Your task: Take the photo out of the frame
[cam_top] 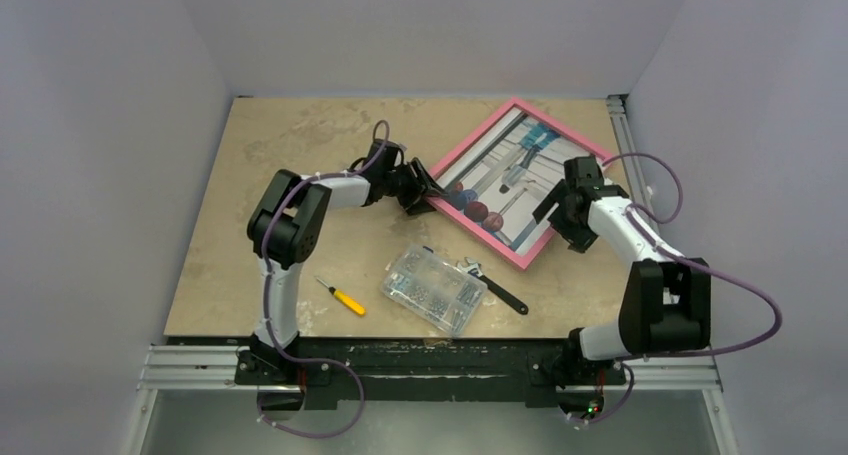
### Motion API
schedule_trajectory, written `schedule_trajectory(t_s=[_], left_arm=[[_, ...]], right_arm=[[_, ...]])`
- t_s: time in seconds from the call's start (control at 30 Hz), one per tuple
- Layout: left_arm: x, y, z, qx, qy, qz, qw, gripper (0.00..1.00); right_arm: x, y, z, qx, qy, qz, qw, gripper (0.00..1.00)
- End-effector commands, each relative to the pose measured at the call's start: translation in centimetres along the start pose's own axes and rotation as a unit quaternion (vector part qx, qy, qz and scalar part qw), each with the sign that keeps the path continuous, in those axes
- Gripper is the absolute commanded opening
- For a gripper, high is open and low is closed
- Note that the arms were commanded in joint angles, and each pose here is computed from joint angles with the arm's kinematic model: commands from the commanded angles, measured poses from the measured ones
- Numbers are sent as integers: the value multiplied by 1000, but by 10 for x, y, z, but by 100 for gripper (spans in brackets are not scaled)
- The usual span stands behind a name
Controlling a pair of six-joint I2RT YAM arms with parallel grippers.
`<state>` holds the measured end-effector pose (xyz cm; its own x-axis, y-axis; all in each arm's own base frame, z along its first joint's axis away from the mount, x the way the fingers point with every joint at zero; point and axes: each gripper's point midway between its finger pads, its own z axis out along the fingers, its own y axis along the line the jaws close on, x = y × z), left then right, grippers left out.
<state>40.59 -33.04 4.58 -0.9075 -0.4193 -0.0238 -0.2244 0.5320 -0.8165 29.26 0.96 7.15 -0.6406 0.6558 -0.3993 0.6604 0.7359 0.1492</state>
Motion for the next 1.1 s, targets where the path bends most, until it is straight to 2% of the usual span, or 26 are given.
schedule_trajectory(t_s=[0.0,0.07,0.23,0.5,0.6,0.83,0.97,1.07], left_arm=[[2,-5,-35,-33,-14,26,999,56],[3,-1,-44,-51,-23,32,998,62],[0,-2,-75,-100,-50,74,991,64],[5,-36,-123,-87,-83,164,979,68],[14,-54,-139,-75,-82,213,971,67],[59,-92,-166,-31,-63,319,945,66],[72,-105,-184,-7,-72,334,940,66],[74,-116,-200,7,-85,347,934,66]], right_arm=[[-8,20,17,-37,-18,17,999,88],[-6,16,26,-29,-17,16,999,86],[-5,15,40,-15,-16,14,1000,77],[0,5,56,15,-13,24,1000,59],[4,3,58,14,-13,31,999,47],[2,2,56,14,-19,27,999,9],[-7,3,42,8,-34,30,999,0],[-18,0,23,18,-51,31,998,0]])
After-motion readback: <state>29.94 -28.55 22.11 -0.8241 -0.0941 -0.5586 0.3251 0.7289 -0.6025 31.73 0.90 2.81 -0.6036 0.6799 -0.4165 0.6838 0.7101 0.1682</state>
